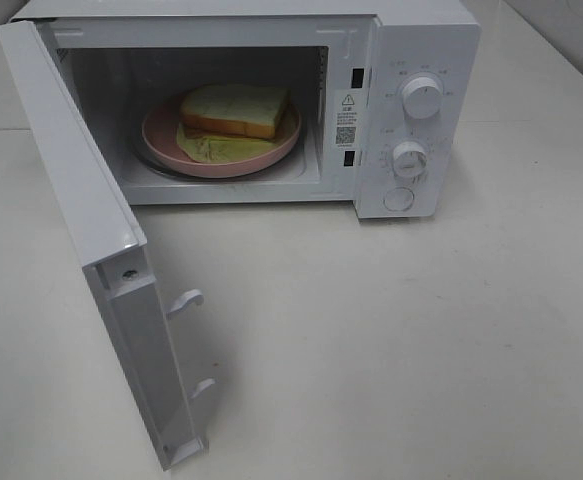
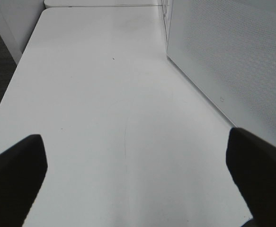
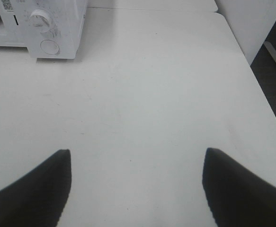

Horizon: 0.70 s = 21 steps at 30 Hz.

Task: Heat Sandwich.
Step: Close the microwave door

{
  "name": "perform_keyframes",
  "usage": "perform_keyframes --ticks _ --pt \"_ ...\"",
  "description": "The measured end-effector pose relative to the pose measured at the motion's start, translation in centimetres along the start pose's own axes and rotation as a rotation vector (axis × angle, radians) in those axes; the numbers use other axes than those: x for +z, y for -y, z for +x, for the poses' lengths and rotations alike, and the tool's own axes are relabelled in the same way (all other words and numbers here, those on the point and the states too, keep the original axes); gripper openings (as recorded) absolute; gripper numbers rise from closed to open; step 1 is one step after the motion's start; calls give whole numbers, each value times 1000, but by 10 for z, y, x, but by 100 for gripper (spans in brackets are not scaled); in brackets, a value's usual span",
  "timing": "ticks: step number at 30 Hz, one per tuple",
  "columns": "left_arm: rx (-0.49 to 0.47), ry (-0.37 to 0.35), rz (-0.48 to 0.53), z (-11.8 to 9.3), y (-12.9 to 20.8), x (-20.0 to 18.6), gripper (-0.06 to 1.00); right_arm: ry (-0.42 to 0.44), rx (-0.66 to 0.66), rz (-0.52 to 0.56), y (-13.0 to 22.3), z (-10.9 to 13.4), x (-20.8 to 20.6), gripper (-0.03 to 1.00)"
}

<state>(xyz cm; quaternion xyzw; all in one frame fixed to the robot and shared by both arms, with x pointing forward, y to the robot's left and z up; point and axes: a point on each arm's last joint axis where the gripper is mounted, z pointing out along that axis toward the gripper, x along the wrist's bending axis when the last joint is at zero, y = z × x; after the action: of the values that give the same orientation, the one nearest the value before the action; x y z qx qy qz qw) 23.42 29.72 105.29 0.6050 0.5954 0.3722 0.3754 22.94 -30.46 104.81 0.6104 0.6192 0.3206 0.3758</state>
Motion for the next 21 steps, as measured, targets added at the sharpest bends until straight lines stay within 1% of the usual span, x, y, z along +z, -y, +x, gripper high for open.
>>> perform_keyframes --ticks 21 --pt "0 0 0 0 0 0 97 -5 -3 -1 0 0 0 74"
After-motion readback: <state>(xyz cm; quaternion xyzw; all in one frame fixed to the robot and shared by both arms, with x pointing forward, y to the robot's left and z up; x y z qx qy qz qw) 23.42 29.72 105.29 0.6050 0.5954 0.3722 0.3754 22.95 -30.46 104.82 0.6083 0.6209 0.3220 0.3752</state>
